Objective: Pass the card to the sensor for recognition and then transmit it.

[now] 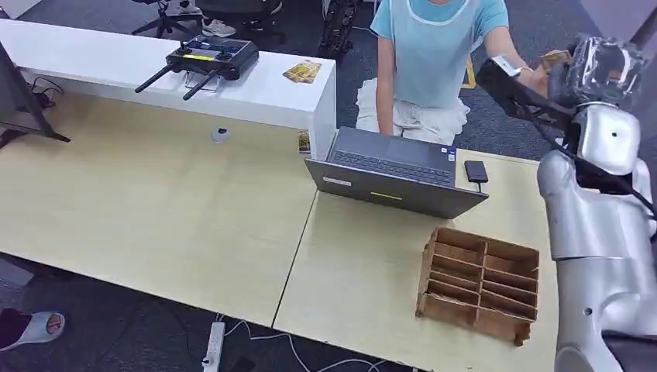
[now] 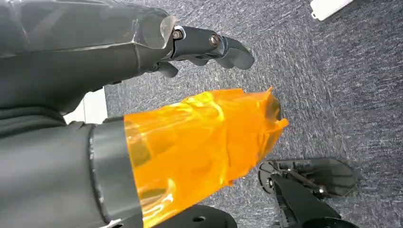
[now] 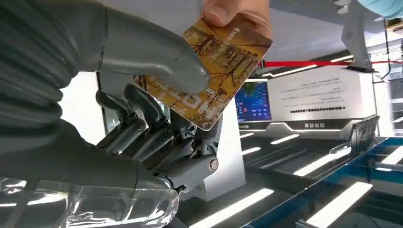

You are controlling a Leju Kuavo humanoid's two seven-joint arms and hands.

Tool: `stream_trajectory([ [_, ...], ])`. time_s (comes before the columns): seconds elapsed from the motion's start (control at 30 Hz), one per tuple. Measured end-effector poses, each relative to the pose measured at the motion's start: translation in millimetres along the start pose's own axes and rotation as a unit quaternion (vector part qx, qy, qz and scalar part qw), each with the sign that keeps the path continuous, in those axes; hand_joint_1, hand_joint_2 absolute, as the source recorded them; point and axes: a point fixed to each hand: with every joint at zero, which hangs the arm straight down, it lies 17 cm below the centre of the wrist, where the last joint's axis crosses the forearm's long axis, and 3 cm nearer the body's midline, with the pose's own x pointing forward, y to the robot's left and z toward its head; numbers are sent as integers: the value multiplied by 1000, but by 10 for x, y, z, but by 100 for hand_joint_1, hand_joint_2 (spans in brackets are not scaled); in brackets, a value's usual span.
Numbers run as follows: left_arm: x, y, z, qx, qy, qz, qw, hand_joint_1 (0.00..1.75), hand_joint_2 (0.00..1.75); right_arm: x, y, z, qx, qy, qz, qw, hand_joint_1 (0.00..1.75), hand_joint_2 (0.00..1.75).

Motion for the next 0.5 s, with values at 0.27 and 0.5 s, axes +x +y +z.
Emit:
stream_trajectory([
  [0.27,1,10,-1,2,0,4,1000,0,0,-74,11,67,-9,-4,-51,999,175,175],
  [0.5,3,11,-2,3,0,9,1000,0,0,-63,2,101,-2,-11,-126,992,175,175],
])
